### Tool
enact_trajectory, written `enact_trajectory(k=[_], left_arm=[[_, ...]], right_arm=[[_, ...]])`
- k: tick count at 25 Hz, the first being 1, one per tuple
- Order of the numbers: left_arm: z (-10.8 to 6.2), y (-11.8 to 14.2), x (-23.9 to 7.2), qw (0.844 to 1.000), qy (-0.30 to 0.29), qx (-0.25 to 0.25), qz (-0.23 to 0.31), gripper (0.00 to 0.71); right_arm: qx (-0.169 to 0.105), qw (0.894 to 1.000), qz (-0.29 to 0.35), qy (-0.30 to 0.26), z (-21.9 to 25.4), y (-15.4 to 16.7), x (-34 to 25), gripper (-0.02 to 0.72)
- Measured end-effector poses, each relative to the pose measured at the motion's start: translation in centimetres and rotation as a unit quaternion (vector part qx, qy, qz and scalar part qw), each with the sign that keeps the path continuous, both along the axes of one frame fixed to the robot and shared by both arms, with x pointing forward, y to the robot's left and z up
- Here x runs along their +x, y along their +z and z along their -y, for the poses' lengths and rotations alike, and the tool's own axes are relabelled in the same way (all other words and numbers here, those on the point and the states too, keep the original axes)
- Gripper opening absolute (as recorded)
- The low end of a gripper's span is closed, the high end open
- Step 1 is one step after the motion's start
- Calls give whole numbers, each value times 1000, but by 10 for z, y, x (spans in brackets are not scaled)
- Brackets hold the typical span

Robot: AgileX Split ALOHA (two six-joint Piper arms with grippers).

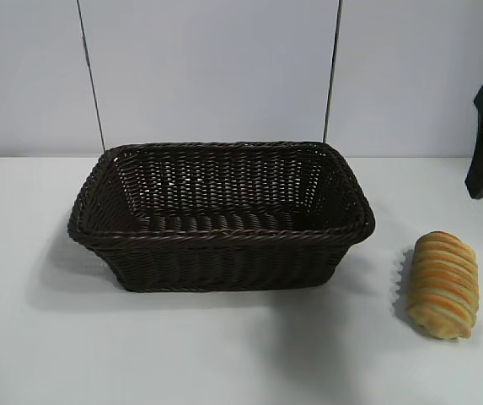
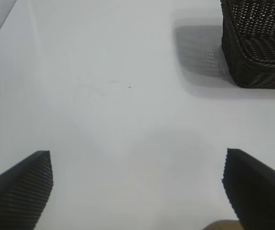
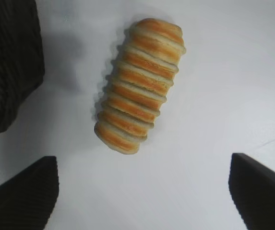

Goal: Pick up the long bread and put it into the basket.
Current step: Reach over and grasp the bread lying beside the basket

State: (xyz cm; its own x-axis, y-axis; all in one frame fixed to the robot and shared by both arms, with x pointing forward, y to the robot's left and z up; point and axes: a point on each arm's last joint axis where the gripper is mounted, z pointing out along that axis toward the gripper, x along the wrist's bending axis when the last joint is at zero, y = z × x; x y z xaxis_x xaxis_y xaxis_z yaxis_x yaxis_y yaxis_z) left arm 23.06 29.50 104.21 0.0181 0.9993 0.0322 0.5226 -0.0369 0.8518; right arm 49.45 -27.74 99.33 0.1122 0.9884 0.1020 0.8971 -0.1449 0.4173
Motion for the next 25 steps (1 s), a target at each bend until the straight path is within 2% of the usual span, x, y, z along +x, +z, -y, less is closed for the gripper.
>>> enact_trajectory(k=[5,9,14,16,23,25], left_arm=[[0,0,0,1000,0,0,0,694],[0,0,0,1000,0,0,0,694],[0,0,0,1000,0,0,0,694],[0,0,0,1000,0,0,0,694],[0,0,0,1000,0,1,1,694],[0,0,0,1000,0,1,1,694]], right_arm=[[2,1000,-15,-13,-1,-30,17,684],[17,999,-31,-31,-3,-57,28,683],[30,998,-14,-47,-5,-74,39,656],[31,998,-13,-49,-5,-78,41,594],[47,996,-17,-81,-5,-86,44,186],[48,995,-17,-83,-5,-86,44,95]])
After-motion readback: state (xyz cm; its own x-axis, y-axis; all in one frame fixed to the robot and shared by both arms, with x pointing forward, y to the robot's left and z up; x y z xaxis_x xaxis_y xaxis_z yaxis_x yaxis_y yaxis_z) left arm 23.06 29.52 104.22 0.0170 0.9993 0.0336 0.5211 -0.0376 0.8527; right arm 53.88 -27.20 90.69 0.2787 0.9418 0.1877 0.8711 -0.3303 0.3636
